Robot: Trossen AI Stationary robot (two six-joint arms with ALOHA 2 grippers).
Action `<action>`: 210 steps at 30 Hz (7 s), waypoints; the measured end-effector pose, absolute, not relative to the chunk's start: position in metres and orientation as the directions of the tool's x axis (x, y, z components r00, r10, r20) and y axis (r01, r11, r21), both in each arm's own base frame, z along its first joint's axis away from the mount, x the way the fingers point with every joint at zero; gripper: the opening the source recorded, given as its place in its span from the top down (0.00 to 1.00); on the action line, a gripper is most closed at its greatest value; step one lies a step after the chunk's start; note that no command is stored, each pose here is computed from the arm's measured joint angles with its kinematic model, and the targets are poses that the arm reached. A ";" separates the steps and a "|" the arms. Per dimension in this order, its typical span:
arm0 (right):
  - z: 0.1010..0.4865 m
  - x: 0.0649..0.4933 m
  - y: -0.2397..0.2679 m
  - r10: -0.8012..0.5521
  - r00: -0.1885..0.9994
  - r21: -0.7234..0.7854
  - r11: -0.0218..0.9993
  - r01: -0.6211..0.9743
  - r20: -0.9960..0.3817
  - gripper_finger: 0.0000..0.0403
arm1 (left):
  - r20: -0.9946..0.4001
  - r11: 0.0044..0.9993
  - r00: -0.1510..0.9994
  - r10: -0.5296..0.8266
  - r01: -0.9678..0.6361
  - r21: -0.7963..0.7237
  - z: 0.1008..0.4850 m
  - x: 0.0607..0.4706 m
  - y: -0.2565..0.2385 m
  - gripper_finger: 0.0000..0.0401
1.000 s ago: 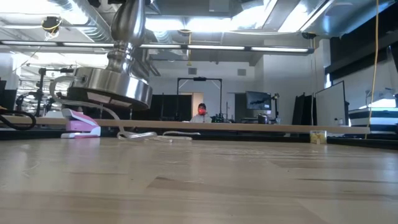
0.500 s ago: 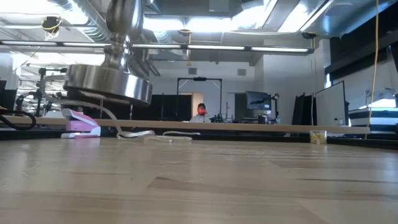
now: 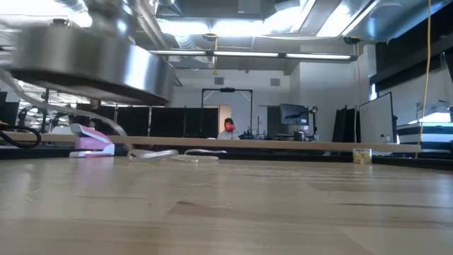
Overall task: Screw lightbulb
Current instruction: Remove the light bulb from the lamp
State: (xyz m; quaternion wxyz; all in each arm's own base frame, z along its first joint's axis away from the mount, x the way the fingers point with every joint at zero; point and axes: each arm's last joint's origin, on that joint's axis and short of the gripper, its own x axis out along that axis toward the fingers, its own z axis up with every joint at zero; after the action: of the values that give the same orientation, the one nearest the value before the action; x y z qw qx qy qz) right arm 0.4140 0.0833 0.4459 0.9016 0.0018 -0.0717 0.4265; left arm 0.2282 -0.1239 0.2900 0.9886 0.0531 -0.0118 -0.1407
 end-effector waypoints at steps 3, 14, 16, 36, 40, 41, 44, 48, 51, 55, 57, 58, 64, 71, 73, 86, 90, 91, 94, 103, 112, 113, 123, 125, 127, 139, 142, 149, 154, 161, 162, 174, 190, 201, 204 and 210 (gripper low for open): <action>0.448 0.411 0.080 0.719 0.687 -0.017 0.692 -0.722 0.109 0.65 | -0.002 0.979 0.986 -0.167 0.166 0.120 0.289 0.229 -0.121 0.68; 0.462 0.335 0.066 -0.050 0.949 -0.181 0.983 -0.008 -0.312 0.65 | 0.021 0.920 0.945 0.326 -0.322 0.224 0.285 0.227 -0.103 0.68; 0.457 0.325 0.066 -0.197 0.904 -0.233 0.966 0.113 -0.379 0.65 | 0.043 0.917 0.940 0.338 -0.339 0.211 0.279 0.228 -0.094 0.68; 0.296 0.304 0.076 -0.516 0.448 -0.362 0.848 0.387 -0.730 0.65 | -0.014 0.947 0.952 0.305 -0.301 0.113 0.234 0.236 -0.048 0.60; 0.269 0.300 0.075 -0.493 0.405 -0.342 0.855 0.391 -0.770 0.65 | -0.055 0.948 0.950 0.307 -0.300 0.106 0.230 0.235 -0.048 0.58; 0.263 0.298 0.075 -0.489 0.398 -0.340 0.856 0.390 -0.776 0.65 | -0.067 0.948 0.949 0.308 -0.301 0.102 0.229 0.235 -0.048 0.58; 0.250 0.294 0.074 -0.482 0.361 -0.346 0.858 0.380 -0.799 0.65 | -0.120 0.949 0.943 0.310 -0.301 0.090 0.223 0.235 -0.047 0.58; 0.238 0.290 0.068 -0.412 0.307 -0.293 0.884 0.365 -0.858 0.65 | -0.175 0.950 0.933 0.313 -0.305 0.074 0.218 0.233 -0.047 0.54; 0.232 0.289 0.063 -0.372 0.275 -0.261 0.893 0.365 -0.886 0.65 | -0.200 0.949 0.928 0.315 -0.306 0.072 0.219 0.228 -0.046 0.49; 0.226 0.288 0.055 -0.305 0.232 -0.210 0.910 0.358 -0.924 0.65 | -0.260 0.955 0.919 0.296 -0.290 0.062 0.228 0.218 -0.047 0.42; 0.223 0.287 0.054 -0.296 0.222 -0.208 0.915 0.347 -0.929 0.65 | -0.301 0.960 0.912 0.279 -0.277 0.050 0.237 0.210 -0.049 0.39; 0.221 0.286 0.054 -0.298 0.219 -0.213 0.915 0.344 -0.929 0.65 | -0.319 0.962 0.908 0.270 -0.271 0.044 0.242 0.206 -0.050 0.38; 0.220 0.289 0.060 -0.295 0.266 -0.201 0.923 0.329 -0.918 0.65 | -0.363 0.981 0.913 0.188 -0.196 0.016 0.279 0.183 -0.063 0.37; 0.221 0.289 0.079 -0.281 0.330 -0.196 0.943 0.269 -0.901 0.65 | -0.254 0.996 0.964 0.072 -0.082 -0.030 0.324 0.179 -0.085 0.37; 0.225 0.289 0.087 -0.267 0.351 -0.186 0.951 0.249 -0.897 0.65 | -0.227 0.998 0.973 0.052 -0.059 -0.023 0.331 0.184 -0.096 0.37; 0.269 0.297 0.131 -0.209 0.571 -0.098 0.971 0.218 -0.794 0.65 | -0.249 0.976 0.968 0.035 0.020 0.216 0.349 0.227 -0.183 0.37; 0.276 0.304 0.134 -0.181 0.629 -0.029 0.969 0.244 -0.756 0.65 | -0.286 0.962 0.951 0.117 -0.038 0.269 0.316 0.260 -0.195 0.37; 0.277 0.305 0.135 -0.176 0.642 -0.017 0.969 0.246 -0.746 0.65 | -0.290 0.960 0.947 0.135 -0.053 0.276 0.308 0.268 -0.197 0.37; 0.279 0.309 0.136 -0.163 0.673 0.014 0.968 0.250 -0.721 0.65 | -0.293 0.949 0.939 0.180 -0.088 0.302 0.286 0.294 -0.197 0.37; 0.280 0.309 0.134 -0.193 0.679 0.008 0.960 0.282 -0.708 0.65 | -0.187 0.882 0.908 0.376 -0.288 0.372 0.285 0.339 -0.187 0.37; 0.280 0.309 0.135 -0.194 0.682 0.022 0.956 0.294 -0.706 0.65 | -0.139 0.861 0.898 0.417 -0.341 0.378 0.297 0.348 -0.179 0.37; 0.280 0.309 0.135 -0.195 0.685 0.025 0.955 0.296 -0.702 0.65 | -0.141 0.862 0.897 0.419 -0.344 0.372 0.297 0.350 -0.176 0.37; 0.280 0.309 0.134 -0.210 0.683 0.013 0.952 0.306 -0.699 0.65 | -0.131 0.854 0.881 0.456 -0.391 0.343 0.294 0.364 -0.155 0.37; 0.280 0.309 0.134 -0.215 0.682 0.008 0.952 0.308 -0.699 0.65 | -0.150 0.848 0.870 0.470 -0.399 0.348 0.291 0.365 -0.152 0.37; 0.279 0.307 0.137 -0.226 0.680 -0.009 0.952 0.307 -0.697 0.65 | -0.179 0.851 0.860 0.478 -0.404 0.336 0.288 0.365 -0.149 0.37; 0.277 0.295 0.146 -0.214 0.648 -0.034 0.960 0.278 -0.731 0.65 | -0.270 0.854 0.824 0.498 -0.412 0.318 0.275 0.360 -0.144 0.37; 0.285 0.290 0.150 -0.212 0.643 -0.039 0.961 0.272 -0.736 0.65 | -0.300 0.857 0.810 0.504 -0.424 0.293 0.271 0.359 -0.143 0.37; 0.303 0.279 0.157 -0.251 0.623 -0.098 0.958 0.270 -0.741 0.66 | -0.327 0.869 0.809 0.488 -0.415 0.271 0.264 0.360 -0.144 0.37; 0.305 0.278 0.158 -0.243 0.617 -0.095 0.960 0.262 -0.749 0.67 | -0.349 0.882 0.815 0.463 -0.383 0.274 0.261 0.361 -0.143 0.37; 0.304 0.275 0.151 -0.266 0.566 -0.118 0.952 0.283 -0.780 0.68 | -0.347 0.891 0.828 0.441 -0.355 0.284 0.263 0.360 -0.145 0.37; 0.304 0.274 0.149 -0.266 0.549 -0.122 0.951 0.284 -0.793 0.68 | -0.342 0.890 0.830 0.440 -0.351 0.293 0.266 0.358 -0.146 0.37; 0.287 0.265 0.122 -0.234 0.239 -0.179 0.956 0.231 -0.942 0.68 | -0.238 0.938 0.926 0.292 -0.229 0.259 0.343 0.291 -0.169 0.37; 0.215 0.288 0.011 0.114 -0.194 0.014 0.890 0.455 -0.974 0.68 | -0.236 0.954 0.943 0.233 -0.175 0.242 0.358 0.266 -0.176 0.37; 0.190 0.291 0.002 0.221 -0.168 0.120 0.876 0.468 -0.961 0.64 | -0.236 0.953 0.943 0.233 -0.172 0.250 0.358 0.266 -0.176 0.37; 0.190 0.293 0.002 0.220 -0.143 0.132 0.877 0.463 -0.965 0.60 | -0.236 0.953 0.944 0.232 -0.172 0.250 0.358 0.266 -0.176 0.37; 0.190 0.297 0.002 0.216 -0.105 0.147 0.879 0.454 -0.971 0.57 | -0.236 0.953 0.944 0.232 -0.172 0.250 0.358 0.266 -0.176 0.37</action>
State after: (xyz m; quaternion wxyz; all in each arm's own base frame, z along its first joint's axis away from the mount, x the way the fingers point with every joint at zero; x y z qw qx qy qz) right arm 0.2971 0.0022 0.1897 0.6292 0.2273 0.7373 -0.0943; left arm 0.2657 -0.1759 0.3581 0.9793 0.1135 0.1323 0.1032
